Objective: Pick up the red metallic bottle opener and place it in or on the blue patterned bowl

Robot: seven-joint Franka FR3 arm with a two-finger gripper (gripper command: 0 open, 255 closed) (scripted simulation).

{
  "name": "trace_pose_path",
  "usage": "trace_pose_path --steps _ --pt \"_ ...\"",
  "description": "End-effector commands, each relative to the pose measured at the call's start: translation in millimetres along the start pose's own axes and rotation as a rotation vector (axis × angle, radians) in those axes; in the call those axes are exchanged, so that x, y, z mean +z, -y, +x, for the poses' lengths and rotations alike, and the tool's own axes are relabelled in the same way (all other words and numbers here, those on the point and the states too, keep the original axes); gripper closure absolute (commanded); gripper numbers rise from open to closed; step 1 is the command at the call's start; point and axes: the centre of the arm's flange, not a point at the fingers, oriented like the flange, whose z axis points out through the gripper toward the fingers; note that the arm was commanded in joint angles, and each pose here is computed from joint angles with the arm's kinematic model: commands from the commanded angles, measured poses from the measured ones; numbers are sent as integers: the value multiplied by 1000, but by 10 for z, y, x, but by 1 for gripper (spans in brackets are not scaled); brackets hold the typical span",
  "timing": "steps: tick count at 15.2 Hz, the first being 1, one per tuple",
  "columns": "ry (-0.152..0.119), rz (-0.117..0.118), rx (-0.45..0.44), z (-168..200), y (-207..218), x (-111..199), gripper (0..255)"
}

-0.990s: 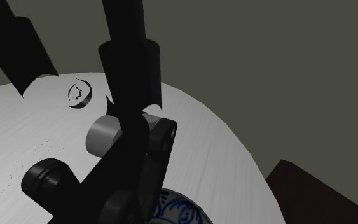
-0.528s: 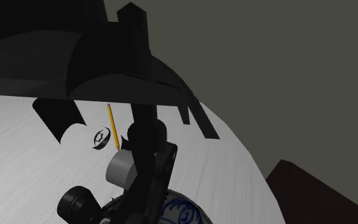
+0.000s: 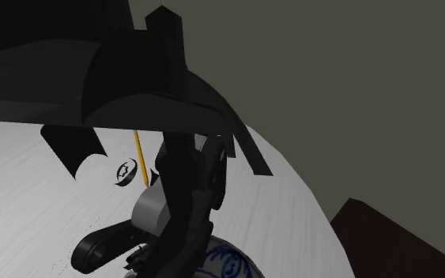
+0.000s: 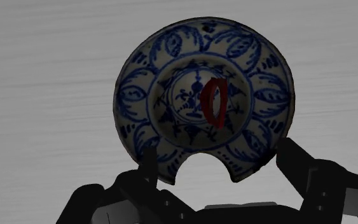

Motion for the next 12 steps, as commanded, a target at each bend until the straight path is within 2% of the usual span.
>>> trace_pose_path --steps 1,5,12 --pt "0 0 0 0 0 0 0" --pt "0 0 0 0 0 -499 0" --pt "0 0 0 0 0 -499 0"
